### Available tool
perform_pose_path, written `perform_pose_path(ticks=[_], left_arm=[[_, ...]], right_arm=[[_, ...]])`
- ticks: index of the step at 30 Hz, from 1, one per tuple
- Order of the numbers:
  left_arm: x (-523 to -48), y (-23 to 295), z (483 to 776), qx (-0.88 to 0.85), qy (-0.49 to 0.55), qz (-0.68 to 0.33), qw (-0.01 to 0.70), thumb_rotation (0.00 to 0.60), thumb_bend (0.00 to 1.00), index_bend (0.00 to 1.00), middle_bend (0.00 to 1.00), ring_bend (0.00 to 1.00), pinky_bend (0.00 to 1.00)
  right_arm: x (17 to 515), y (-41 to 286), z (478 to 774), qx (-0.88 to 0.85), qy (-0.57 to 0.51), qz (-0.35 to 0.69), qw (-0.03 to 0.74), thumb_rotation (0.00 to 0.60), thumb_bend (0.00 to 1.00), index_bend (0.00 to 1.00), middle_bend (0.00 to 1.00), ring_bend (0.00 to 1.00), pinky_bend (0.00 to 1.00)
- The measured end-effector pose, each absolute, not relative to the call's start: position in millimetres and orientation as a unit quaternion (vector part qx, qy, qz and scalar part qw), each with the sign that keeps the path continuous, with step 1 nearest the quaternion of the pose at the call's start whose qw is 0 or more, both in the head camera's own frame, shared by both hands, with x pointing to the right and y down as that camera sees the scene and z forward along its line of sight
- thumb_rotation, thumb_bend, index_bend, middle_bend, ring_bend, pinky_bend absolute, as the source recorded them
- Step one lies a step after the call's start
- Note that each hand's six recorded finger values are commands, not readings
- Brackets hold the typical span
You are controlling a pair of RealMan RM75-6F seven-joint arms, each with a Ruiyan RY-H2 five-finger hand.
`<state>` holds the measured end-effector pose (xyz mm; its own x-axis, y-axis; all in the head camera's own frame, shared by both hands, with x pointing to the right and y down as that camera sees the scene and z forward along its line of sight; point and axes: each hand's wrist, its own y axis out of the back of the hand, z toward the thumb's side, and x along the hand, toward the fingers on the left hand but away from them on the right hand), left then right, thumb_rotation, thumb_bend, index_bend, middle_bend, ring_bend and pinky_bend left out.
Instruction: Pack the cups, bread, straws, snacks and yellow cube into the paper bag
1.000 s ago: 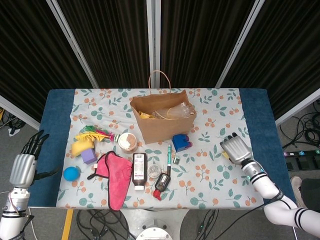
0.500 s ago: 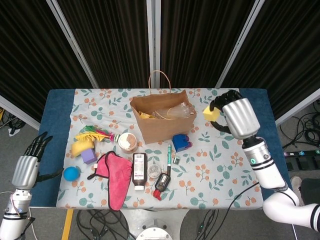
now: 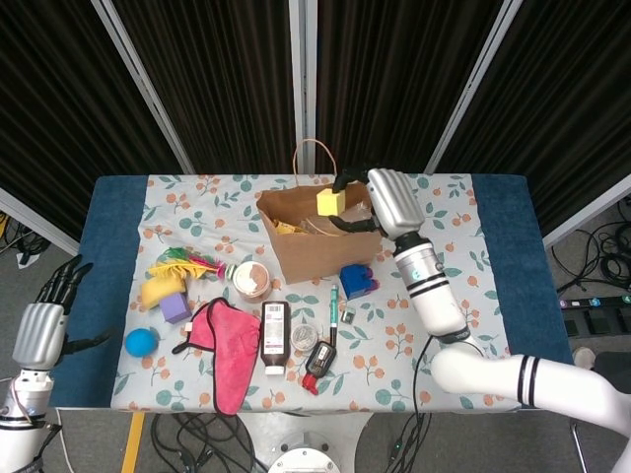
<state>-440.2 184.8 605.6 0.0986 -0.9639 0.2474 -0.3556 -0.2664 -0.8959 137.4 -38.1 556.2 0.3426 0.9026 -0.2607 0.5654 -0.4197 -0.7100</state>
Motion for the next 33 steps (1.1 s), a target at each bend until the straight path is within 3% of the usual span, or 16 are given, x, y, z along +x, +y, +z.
perform_pose_path(ticks=[5, 8, 15, 19, 22, 26, 33], left_arm=[[-445.9, 184.6, 606.9, -0.654, 0.503, -0.453, 0.338, 0.561, 0.15, 0.15, 0.14, 0.09, 0.19], [-447.0, 183.3, 606.8, -0.653, 0.505, -0.452, 0.337, 0.565, 0.15, 0.15, 0.14, 0.09, 0.19], [-442.4, 184.7, 606.6, -0.657, 0.502, -0.449, 0.338, 0.563, 0.15, 0.15, 0.14, 0.09, 0.19], [-439.3, 188.0, 605.3, -0.662, 0.494, -0.449, 0.34, 0.565, 0.16, 0.15, 0.14, 0.09, 0.19], [-435.1, 192.4, 606.7, -0.671, 0.479, -0.451, 0.342, 0.562, 0.16, 0.15, 0.14, 0.09, 0.19], [-427.6, 196.7, 609.7, -0.681, 0.461, -0.451, 0.346, 0.563, 0.16, 0.15, 0.14, 0.09, 0.19], [-419.4, 210.6, 614.3, -0.692, 0.435, -0.456, 0.352, 0.579, 0.16, 0.15, 0.14, 0.09, 0.19]], right_arm=[[129.8, -45.2, 565.0, -0.782, -0.477, 0.32, 0.24, 0.6, 0.01, 0.28, 0.29, 0.09, 0.04], [134.4, -48.7, 564.6, -0.78, -0.485, 0.319, 0.235, 0.6, 0.0, 0.16, 0.23, 0.03, 0.0], [153.4, -46.1, 555.3, -0.778, -0.495, 0.314, 0.226, 0.6, 0.0, 0.14, 0.22, 0.02, 0.0], [173.9, -35.0, 539.3, -0.764, -0.493, 0.314, 0.275, 0.6, 0.0, 0.14, 0.22, 0.02, 0.0], [208.6, -12.3, 525.2, -0.729, -0.479, 0.34, 0.352, 0.6, 0.0, 0.14, 0.21, 0.01, 0.0], [282.8, 46.6, 517.1, -0.656, -0.445, 0.416, 0.444, 0.6, 0.0, 0.14, 0.21, 0.0, 0.0], [395.1, 157.8, 520.4, -0.573, -0.41, 0.528, 0.475, 0.6, 0.0, 0.14, 0.2, 0.0, 0.0]])
